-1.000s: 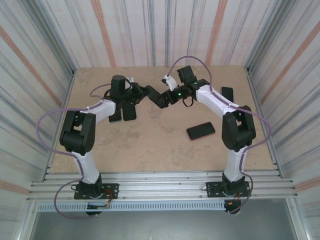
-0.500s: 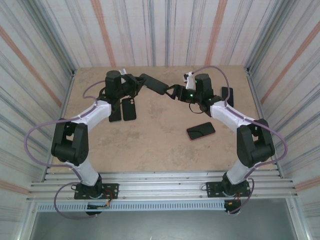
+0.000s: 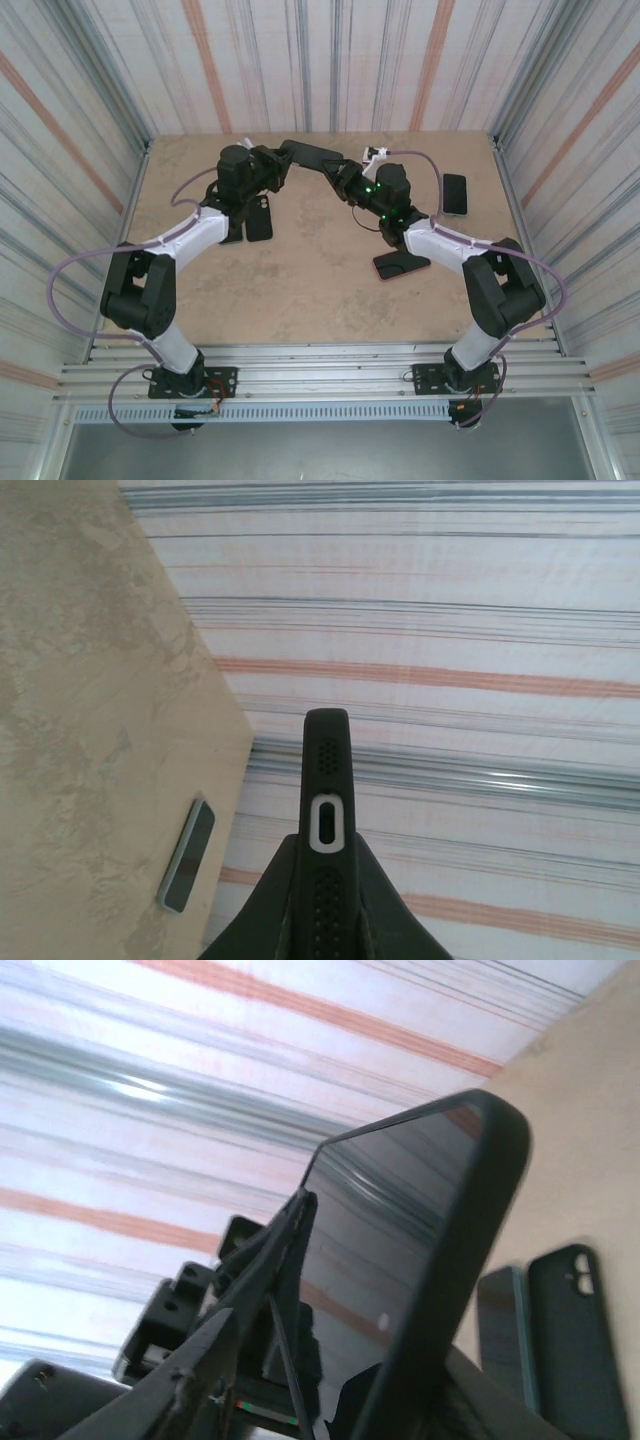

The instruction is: Take the phone out of the phone case

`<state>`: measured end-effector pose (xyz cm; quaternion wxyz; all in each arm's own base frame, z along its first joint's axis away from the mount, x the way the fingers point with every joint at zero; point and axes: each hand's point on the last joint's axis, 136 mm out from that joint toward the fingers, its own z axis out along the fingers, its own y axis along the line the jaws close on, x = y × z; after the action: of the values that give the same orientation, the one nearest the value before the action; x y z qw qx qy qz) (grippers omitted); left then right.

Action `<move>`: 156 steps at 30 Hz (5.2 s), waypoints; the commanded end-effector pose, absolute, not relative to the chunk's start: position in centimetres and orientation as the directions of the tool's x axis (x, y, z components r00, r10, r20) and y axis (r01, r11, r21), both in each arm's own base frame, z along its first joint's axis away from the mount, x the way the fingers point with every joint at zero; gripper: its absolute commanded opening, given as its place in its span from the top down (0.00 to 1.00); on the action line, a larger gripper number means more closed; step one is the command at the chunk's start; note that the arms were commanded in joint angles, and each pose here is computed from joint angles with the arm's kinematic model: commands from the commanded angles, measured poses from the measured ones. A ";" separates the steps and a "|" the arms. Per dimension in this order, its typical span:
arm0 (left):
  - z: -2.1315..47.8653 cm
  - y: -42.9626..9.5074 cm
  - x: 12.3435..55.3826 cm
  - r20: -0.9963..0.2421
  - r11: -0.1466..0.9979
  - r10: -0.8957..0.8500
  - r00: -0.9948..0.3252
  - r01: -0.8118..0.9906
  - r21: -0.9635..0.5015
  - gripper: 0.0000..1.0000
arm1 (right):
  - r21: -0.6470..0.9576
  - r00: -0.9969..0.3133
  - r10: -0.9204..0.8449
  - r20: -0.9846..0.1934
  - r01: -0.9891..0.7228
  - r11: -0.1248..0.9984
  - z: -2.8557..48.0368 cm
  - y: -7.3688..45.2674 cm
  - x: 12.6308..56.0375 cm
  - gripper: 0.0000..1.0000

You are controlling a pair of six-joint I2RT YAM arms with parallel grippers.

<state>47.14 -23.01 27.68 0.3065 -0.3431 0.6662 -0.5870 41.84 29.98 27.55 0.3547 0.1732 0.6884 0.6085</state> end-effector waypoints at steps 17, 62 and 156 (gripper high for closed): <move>33.1 -23.4 45.1 0.018 -0.036 -0.843 -0.538 0.024 -0.999 0.95 | 0.984 -0.568 0.821 -0.049 -0.169 -0.058 30.9 31.2 43.3 0.80; 35.5 -22.3 34.1 -0.902 0.292 0.334 -0.275 0.940 -0.178 0.30 | 0.174 -0.244 -0.276 -0.930 -0.952 0.253 31.4 32.9 34.7 0.94; 39.1 -20.6 41.7 -0.344 0.195 -0.745 -0.571 0.306 -0.932 0.95 | 0.888 -0.624 0.657 -0.424 -0.430 0.164 31.5 30.6 34.8 0.60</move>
<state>42.35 -20.99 33.83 0.3938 -0.1702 0.7051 -0.5646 34.36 30.66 29.98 0.4051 0.0695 0.6680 0.6204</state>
